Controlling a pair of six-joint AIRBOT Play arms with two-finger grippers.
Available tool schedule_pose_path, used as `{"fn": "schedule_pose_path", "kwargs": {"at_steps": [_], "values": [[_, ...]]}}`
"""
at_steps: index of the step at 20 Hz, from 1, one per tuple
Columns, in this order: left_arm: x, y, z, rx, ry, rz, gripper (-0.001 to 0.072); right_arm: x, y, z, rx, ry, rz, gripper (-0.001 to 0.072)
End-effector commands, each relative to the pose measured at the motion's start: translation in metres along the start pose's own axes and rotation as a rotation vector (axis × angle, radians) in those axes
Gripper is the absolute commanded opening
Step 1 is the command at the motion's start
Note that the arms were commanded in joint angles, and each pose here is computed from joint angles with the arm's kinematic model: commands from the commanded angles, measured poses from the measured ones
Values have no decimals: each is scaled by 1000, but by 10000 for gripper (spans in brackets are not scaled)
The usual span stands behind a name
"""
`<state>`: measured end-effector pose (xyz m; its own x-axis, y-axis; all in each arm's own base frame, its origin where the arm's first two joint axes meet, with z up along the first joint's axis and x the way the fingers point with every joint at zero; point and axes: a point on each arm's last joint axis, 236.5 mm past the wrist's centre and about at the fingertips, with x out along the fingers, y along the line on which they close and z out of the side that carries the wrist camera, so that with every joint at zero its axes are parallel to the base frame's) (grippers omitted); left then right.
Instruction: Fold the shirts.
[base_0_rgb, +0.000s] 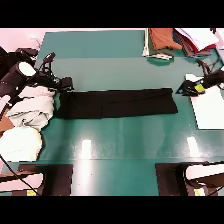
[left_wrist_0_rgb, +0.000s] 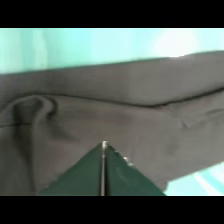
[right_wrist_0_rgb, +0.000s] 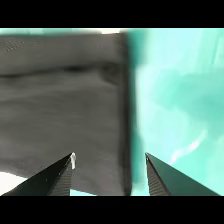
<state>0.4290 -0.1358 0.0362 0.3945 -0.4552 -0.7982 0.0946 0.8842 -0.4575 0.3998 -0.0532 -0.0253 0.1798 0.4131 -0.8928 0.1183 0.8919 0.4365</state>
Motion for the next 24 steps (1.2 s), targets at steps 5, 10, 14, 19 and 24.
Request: {"fn": "schedule_pose_path", "kwargs": {"at_steps": [5,10,14,19,24], "values": [[37,-71,-25,84,49,-95,23,60,6,-31,191,105,325,471],[86,-108,-42,63,82,-161,22,80,55,-13,28,85,353,57],[122,-136,-47,95,128,-192,22,14,111,20,-167,-29,346,17],[166,-155,-58,128,183,-207,22,-79,204,28,-375,-205,332,17],[184,-160,-58,123,178,-214,22,-116,282,12,-517,-266,368,17]]}}
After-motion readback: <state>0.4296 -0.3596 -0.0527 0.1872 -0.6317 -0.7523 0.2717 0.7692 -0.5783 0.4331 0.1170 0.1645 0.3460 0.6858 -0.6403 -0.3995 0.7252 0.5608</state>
